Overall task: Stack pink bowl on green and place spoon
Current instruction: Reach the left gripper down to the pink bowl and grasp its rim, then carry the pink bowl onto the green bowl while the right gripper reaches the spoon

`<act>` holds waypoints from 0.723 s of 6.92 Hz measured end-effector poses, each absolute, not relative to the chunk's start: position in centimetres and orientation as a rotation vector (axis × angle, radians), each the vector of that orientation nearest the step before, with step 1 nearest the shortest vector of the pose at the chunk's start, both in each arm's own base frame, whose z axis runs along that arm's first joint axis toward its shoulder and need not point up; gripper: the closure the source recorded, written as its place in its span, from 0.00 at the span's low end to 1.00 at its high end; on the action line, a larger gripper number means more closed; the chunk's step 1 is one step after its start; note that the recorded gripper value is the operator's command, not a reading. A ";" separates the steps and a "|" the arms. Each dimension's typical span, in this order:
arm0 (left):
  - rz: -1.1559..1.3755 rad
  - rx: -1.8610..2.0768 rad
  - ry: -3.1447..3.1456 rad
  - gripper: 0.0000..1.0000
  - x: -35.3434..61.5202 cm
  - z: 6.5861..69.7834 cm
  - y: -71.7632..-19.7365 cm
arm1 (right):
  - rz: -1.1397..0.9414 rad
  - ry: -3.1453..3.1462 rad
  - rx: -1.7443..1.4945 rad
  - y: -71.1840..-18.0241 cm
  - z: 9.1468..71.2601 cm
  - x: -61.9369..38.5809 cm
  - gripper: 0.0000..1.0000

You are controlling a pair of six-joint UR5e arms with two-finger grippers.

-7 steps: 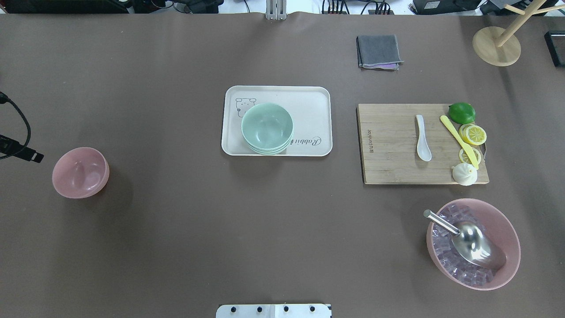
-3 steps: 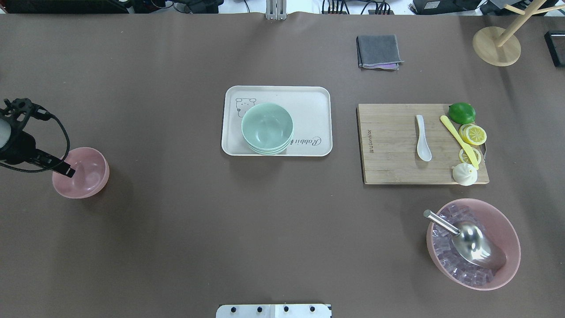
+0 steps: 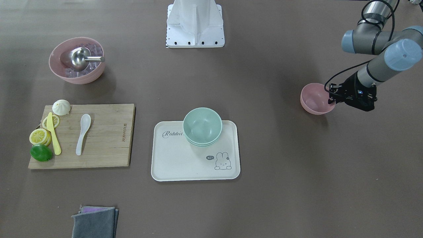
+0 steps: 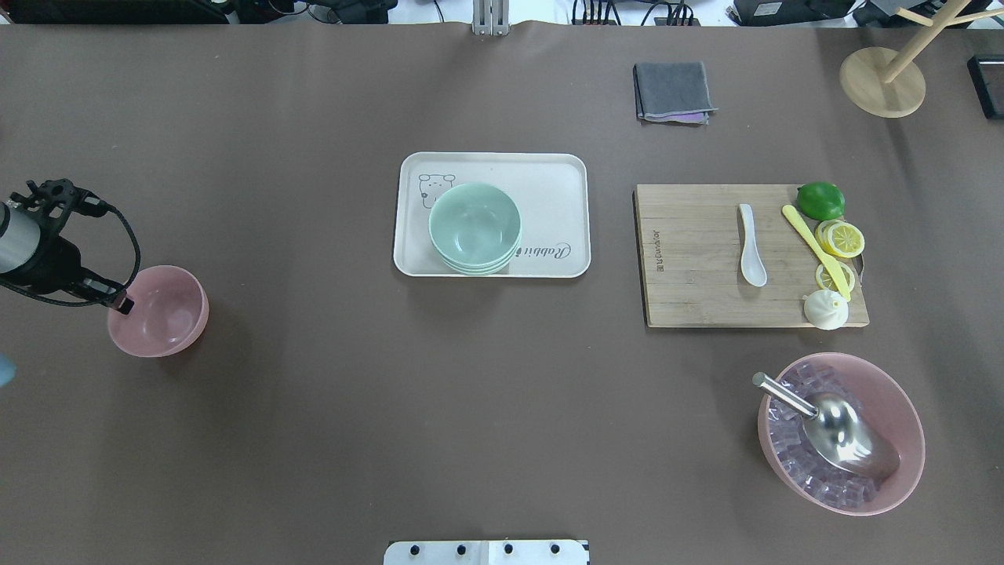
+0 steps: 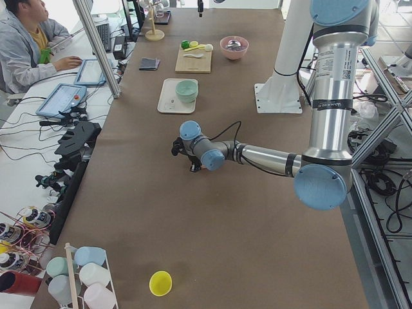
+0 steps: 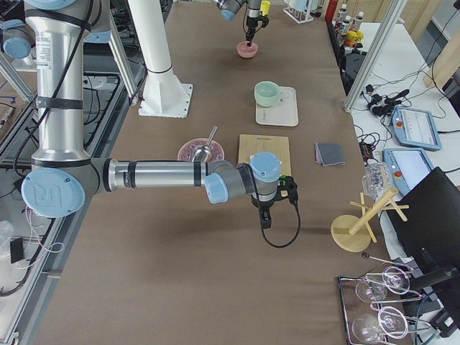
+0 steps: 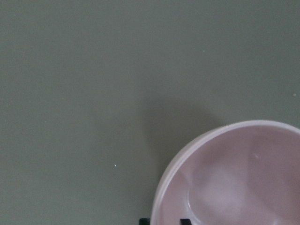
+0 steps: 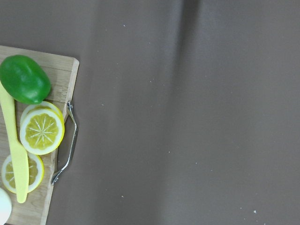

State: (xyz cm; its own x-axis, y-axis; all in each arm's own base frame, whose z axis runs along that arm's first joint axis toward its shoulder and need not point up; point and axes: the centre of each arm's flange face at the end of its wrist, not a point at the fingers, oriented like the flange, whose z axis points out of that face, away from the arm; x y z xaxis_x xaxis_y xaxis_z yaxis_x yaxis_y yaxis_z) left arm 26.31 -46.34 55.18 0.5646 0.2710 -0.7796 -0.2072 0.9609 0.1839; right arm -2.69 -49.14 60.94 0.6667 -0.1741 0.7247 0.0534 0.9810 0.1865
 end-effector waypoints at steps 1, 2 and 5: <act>0.202 0.056 0.955 1.00 27.4 52.8 -47.7 | -0.120 -0.841 0.151 -49.2 59.5 -4.0 0.00; 0.110 0.055 1.004 1.00 29.1 47.9 -49.9 | -0.100 -0.857 0.140 -49.1 57.0 -6.3 0.00; -0.057 0.057 1.162 1.00 34.9 31.8 -52.5 | -0.042 -0.908 0.093 -49.5 49.5 -14.7 0.00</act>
